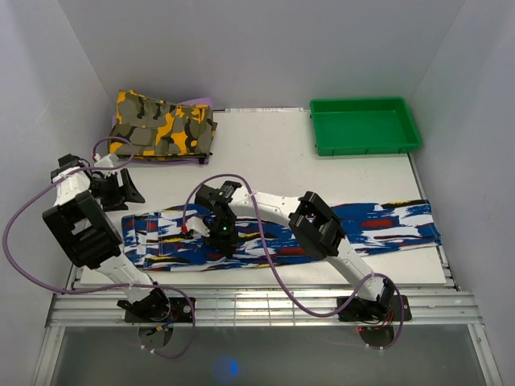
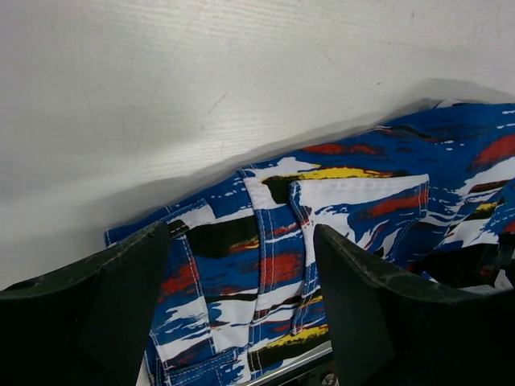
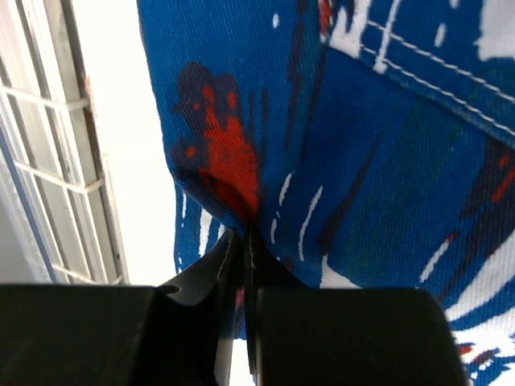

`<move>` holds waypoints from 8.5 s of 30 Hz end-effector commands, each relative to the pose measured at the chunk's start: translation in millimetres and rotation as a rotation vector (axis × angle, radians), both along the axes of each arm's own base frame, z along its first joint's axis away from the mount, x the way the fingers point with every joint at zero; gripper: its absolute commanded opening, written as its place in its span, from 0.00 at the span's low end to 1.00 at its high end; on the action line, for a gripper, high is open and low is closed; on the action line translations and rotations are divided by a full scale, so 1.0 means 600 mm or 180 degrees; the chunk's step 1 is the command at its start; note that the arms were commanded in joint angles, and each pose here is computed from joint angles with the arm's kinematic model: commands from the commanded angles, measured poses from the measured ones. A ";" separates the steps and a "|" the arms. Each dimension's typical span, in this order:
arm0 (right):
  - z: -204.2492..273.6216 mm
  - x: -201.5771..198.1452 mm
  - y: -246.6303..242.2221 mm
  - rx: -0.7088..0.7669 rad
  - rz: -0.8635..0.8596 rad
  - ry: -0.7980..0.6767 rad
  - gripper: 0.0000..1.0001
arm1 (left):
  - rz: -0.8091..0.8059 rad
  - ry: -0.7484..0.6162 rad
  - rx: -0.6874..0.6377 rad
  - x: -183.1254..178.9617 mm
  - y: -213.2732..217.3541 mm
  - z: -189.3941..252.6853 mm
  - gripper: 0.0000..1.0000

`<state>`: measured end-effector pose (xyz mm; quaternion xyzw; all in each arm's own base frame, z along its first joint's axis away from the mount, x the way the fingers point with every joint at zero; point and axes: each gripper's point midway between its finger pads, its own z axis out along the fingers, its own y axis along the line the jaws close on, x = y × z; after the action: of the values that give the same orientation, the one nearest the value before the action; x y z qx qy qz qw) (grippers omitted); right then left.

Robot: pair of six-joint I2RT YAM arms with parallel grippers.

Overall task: Fold and stack the trousers
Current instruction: Fold the trousers

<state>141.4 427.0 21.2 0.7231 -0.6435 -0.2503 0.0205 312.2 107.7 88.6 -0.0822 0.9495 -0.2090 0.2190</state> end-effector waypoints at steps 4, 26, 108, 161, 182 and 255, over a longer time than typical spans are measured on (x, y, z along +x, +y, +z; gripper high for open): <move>-0.010 0.057 0.037 0.0458 0.0113 -0.0340 0.13 | -0.0698 -0.0396 -0.0305 0.077 -0.056 0.050 0.82; 0.243 0.393 -0.117 0.1720 -0.2239 -0.0232 0.79 | -0.2558 -0.0471 -0.1227 0.159 -0.420 -0.007 0.80; 0.036 0.359 0.016 0.1441 -0.1545 -0.0200 0.40 | -0.4401 -0.2303 0.1140 -0.090 -0.456 0.006 0.00; -0.028 0.425 -0.025 0.1194 -0.2104 -0.0344 0.08 | -0.3961 -0.1009 0.1698 -0.182 -0.477 -0.072 0.56; -0.034 0.428 -0.027 0.1165 -0.2108 -0.0382 0.08 | -0.4141 -0.0855 0.1585 -0.233 -0.447 -0.091 0.02; 0.136 0.289 -0.027 0.1592 -0.1249 0.0599 0.19 | -0.1143 -0.0784 0.0074 0.147 -0.368 0.127 0.80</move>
<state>332.5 405.8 89.2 0.5190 -0.7080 -0.4546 -0.1504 392.1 -109.9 140.5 0.1224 0.9251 -0.2257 0.2796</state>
